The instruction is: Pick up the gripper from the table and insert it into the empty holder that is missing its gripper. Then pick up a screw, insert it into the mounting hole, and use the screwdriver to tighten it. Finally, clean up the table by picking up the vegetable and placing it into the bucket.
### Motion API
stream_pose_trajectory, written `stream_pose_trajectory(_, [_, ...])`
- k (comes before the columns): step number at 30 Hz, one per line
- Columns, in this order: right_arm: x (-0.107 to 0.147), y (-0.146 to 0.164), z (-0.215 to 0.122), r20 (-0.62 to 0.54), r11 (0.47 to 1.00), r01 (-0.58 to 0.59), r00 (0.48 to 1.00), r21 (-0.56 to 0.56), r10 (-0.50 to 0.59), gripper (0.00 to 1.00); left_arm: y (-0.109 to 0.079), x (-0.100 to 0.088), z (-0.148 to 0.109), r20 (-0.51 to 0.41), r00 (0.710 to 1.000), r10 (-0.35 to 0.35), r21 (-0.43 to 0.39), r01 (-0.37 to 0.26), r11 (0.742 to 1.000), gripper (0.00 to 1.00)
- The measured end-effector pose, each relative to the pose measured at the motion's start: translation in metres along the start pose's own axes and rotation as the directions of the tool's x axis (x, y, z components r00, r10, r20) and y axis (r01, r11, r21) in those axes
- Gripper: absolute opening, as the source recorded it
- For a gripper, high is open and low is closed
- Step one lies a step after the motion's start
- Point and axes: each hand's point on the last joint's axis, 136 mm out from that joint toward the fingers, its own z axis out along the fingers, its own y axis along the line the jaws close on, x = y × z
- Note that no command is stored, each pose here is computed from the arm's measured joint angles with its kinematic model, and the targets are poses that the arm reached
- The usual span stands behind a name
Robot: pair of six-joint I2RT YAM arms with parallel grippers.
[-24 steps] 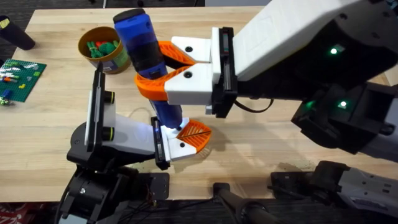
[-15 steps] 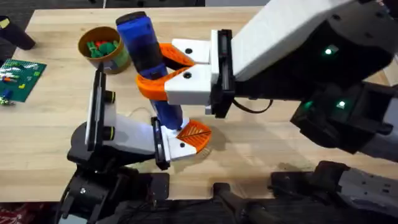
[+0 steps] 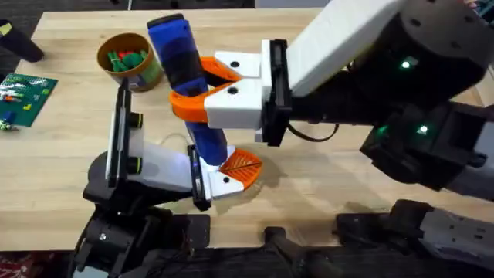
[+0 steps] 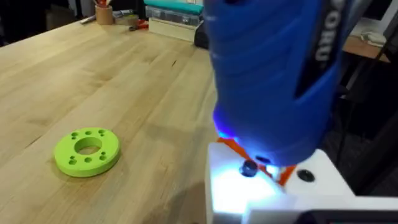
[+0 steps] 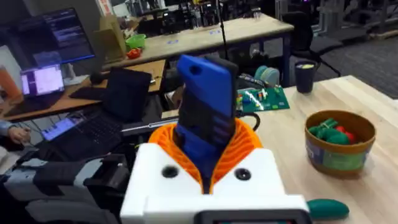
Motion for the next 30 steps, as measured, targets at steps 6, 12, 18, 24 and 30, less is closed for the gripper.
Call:
stream_pose_trajectory(6, [-0.006, 0.002, 0.000, 0.028, 1.000, 0.016, 0.999, -0.007, -0.016, 0.047, 0.000, 0.000, 0.000, 0.000, 1.000, 0.001, 0.000, -0.001, 1.000, 0.017])
stream_pose_trajectory(12, [-0.012, 0.003, -0.001, 0.051, 0.999, 0.032, 0.998, -0.011, -0.032, 0.047, 0.000, 0.000, 0.000, 0.000, 1.000, 0.001, 0.000, -0.001, 1.000, 0.017])
stream_pose_trajectory(18, [-0.013, -0.001, -0.002, 0.052, 0.999, 0.034, 0.998, -0.003, -0.034, 0.047, 0.000, 0.000, 0.000, 0.000, 1.000, 0.001, 0.000, -0.001, 1.000, 0.017])
stream_pose_trajectory(24, [-0.016, -0.012, -0.008, 0.056, 0.999, 0.038, 0.998, 0.023, -0.040, 0.047, 0.000, 0.000, 0.000, 0.000, 1.000, 0.001, 0.000, -0.001, 1.000, 0.017])
stream_pose_trajectory(30, [-0.015, -0.008, -0.007, 0.052, 0.999, 0.041, 0.998, 0.001, -0.041, 0.047, 0.000, 0.000, 0.000, 0.000, 1.000, 0.001, -0.001, -0.001, 1.000, 0.017])
